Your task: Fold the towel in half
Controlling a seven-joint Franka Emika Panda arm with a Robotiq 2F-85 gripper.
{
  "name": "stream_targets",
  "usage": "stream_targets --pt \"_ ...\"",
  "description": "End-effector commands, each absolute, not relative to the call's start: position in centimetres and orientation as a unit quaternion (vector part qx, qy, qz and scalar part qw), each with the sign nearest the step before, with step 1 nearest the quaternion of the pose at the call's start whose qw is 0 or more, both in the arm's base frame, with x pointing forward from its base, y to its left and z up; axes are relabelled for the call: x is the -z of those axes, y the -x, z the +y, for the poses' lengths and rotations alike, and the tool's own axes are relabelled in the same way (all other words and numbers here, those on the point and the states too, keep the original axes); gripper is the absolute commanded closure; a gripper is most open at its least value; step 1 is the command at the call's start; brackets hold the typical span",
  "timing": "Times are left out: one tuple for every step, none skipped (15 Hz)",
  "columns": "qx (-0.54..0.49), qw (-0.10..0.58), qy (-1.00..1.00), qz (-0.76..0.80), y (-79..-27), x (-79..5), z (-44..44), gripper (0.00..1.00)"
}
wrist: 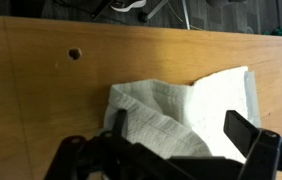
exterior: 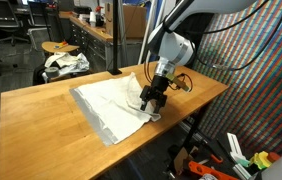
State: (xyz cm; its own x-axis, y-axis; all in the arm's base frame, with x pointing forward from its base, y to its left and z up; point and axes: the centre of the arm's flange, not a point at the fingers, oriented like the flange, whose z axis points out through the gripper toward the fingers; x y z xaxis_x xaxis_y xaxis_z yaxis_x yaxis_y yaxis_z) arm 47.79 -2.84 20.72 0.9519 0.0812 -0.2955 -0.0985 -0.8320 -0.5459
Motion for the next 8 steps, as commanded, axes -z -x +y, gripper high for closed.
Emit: stream_targets --pt "-0.156 0.3 0.941 0.01 -48.9 -20.7 -4.6 0.0" --pt "-0.148 0.303 0.941 0.016 -49.1 -20.7 -5.1 0.0" --pt "-0.143 0.303 0.942 0.021 -49.3 -20.8 -5.4 0.0" --pt "-0.136 0.302 0.943 0.027 -49.6 -20.8 -5.9 0.0" --pt "-0.131 0.301 0.944 0.033 -49.9 -20.9 -6.3 0.0" --pt "-0.127 0.3 0.945 0.037 -50.0 -20.9 -6.7 0.0" --pt "-0.125 0.299 0.945 0.039 -50.2 -21.0 -7.1 0.0" --pt "-0.124 0.3 0.945 0.04 -50.2 -21.0 -7.4 0.0"
